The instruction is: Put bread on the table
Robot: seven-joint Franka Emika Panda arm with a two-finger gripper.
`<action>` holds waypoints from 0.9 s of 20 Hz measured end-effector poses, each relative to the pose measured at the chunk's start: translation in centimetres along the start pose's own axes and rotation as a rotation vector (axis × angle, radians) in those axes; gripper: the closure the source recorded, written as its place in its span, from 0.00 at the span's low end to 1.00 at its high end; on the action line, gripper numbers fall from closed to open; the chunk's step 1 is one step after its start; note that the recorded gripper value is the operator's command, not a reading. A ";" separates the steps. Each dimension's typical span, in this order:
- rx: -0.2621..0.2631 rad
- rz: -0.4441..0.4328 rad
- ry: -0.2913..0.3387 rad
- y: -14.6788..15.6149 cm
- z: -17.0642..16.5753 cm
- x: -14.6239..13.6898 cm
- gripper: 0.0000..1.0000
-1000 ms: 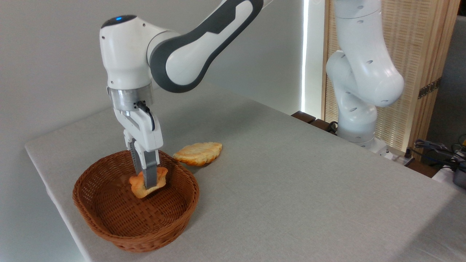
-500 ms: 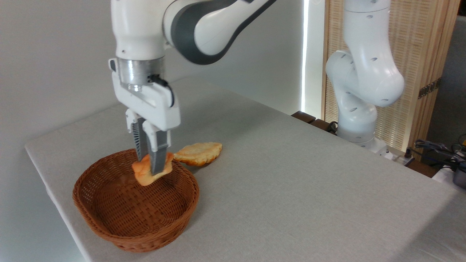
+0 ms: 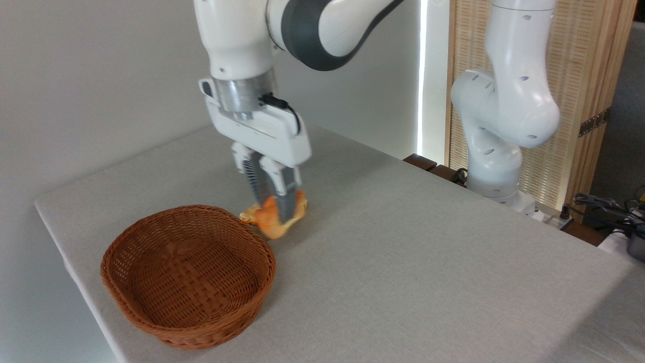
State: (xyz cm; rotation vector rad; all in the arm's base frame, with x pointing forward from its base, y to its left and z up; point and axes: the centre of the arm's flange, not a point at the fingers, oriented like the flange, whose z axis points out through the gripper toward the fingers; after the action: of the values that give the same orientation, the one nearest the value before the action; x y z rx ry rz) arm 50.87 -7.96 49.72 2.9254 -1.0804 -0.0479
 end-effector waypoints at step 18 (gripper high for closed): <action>-0.054 0.025 -0.087 1.8 4.1 -0.4 0.00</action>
State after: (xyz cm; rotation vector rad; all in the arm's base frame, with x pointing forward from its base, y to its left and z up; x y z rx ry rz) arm 49.23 -9.15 45.72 2.8862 -1.1092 -0.2029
